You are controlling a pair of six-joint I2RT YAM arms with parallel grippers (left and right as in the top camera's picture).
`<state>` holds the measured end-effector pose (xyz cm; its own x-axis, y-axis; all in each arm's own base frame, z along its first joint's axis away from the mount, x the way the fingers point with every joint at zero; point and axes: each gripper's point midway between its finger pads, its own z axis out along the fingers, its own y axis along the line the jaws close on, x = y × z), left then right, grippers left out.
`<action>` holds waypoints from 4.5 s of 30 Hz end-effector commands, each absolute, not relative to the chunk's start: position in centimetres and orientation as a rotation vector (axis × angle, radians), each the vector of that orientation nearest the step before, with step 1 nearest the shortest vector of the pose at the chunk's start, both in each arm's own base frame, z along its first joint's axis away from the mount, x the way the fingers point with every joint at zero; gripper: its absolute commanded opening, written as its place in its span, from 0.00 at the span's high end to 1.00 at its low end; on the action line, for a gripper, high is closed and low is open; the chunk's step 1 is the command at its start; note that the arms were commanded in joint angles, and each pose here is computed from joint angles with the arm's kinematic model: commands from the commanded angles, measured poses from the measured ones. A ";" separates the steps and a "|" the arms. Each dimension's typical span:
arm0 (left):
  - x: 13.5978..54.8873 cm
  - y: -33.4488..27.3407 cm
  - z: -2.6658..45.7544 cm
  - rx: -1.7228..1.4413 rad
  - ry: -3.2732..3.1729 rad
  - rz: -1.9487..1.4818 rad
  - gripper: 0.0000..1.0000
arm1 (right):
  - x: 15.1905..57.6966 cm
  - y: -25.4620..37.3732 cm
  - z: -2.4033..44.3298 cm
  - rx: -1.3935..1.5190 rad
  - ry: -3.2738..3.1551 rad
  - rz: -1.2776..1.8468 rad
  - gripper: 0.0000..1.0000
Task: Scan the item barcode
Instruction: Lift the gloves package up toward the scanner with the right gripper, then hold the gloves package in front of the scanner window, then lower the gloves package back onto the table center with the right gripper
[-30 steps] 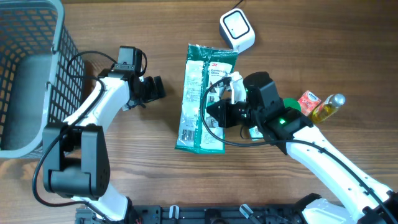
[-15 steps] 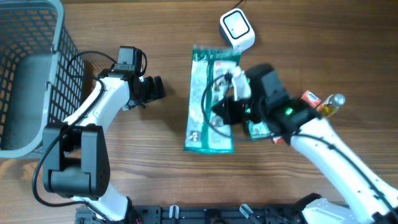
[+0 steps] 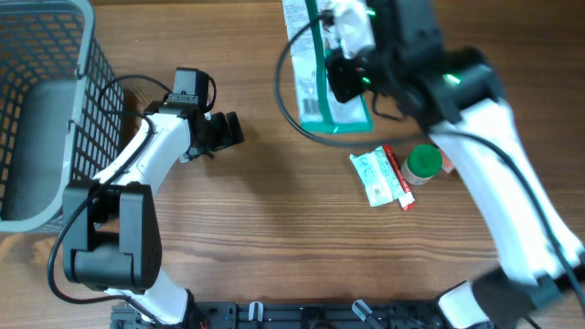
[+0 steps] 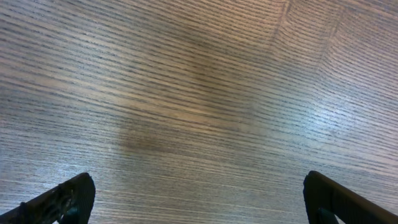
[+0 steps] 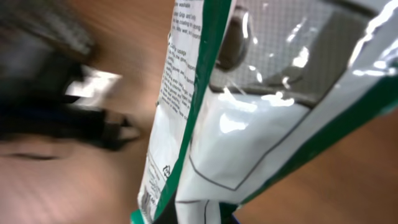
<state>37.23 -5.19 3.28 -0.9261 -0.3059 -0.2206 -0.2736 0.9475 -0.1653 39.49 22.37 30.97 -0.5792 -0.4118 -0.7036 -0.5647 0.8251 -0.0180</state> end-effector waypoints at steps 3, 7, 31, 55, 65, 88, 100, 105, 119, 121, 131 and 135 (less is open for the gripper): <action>37.8 -5.0 4.1 -0.426 2.829 -0.185 0.00 | 47.5 18.6 25.5 -0.895 2.192 -0.399 0.96; 37.8 -5.0 4.1 -0.426 2.829 -0.185 0.00 | 51.4 17.7 23.6 -0.961 2.105 -0.662 0.96; 37.8 -5.0 4.1 -0.426 2.829 -0.185 0.00 | 62.1 21.1 15.7 -0.896 1.769 -0.997 0.96; 37.8 -5.0 4.1 -0.426 2.829 -0.185 0.00 | 57.7 25.0 11.3 -0.906 1.936 -0.872 0.96; 37.8 -5.0 4.1 -0.426 2.829 -0.185 0.00 | 58.0 24.9 10.8 -0.858 1.971 -0.786 0.96; 37.8 -5.0 4.1 -0.426 2.829 -0.185 0.00 | 35.3 26.3 15.1 -0.468 2.894 0.570 0.96; 37.8 -5.0 4.1 -0.426 2.829 -0.185 0.00 | 31.9 25.3 7.4 -0.334 3.064 0.590 0.95; 37.8 -5.0 4.1 -0.426 2.829 -0.185 0.00 | 31.8 25.1 6.6 -0.334 3.061 0.571 0.52; 37.8 -5.0 4.1 -0.426 2.829 -0.185 0.00 | 34.0 22.7 11.7 -0.260 2.904 0.386 0.16; 37.8 -5.0 4.1 -0.426 2.829 -0.185 0.00 | 34.2 22.4 13.8 -0.258 2.843 0.391 0.14; 37.8 -5.0 4.1 -0.426 2.829 -0.185 0.00 | 34.5 22.1 16.0 -0.251 2.772 0.396 0.00; 37.8 -5.0 4.1 -0.426 2.829 -0.185 0.00 | 34.9 22.4 16.2 -0.250 2.749 0.408 0.00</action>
